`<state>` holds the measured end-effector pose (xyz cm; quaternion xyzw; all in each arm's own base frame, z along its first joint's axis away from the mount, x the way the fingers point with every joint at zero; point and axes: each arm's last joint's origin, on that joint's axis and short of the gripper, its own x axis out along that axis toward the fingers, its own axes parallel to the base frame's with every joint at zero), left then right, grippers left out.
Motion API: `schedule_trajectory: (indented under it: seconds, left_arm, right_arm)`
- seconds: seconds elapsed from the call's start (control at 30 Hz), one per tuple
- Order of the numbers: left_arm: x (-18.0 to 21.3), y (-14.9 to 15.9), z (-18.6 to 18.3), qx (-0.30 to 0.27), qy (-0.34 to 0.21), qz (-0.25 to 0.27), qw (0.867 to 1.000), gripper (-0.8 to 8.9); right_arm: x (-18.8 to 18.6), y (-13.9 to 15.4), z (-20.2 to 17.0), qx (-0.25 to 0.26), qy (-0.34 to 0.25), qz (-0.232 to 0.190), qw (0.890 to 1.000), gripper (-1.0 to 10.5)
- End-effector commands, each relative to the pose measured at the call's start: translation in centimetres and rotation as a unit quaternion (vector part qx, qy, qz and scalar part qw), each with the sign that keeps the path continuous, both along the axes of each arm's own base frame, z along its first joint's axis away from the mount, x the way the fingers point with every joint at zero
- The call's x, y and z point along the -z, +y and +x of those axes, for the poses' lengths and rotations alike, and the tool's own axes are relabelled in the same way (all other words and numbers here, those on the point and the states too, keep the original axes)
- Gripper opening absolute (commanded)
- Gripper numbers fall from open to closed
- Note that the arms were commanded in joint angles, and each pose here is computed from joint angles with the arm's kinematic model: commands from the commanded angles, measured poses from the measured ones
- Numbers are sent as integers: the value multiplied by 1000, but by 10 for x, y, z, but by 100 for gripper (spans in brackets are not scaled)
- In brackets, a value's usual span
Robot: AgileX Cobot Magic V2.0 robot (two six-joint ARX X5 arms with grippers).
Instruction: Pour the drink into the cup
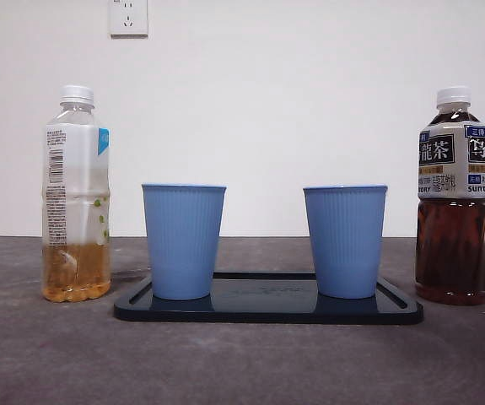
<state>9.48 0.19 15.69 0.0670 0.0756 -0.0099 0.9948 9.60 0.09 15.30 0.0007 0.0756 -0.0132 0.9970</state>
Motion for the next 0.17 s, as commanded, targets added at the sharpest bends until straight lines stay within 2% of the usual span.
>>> schedule_trajectory:
  seconds: [0.03, 0.17]
  left_arm:
    - [7, 0, 1, -2, 13, 0, 1000, 37]
    - [7, 0, 1, -2, 13, 0, 1000, 38]
  right_arm:
    - [2, 0, 0, 3, 0, 4, 1000, 7]
    - [2, 0, 0, 3, 0, 4, 1000, 6]
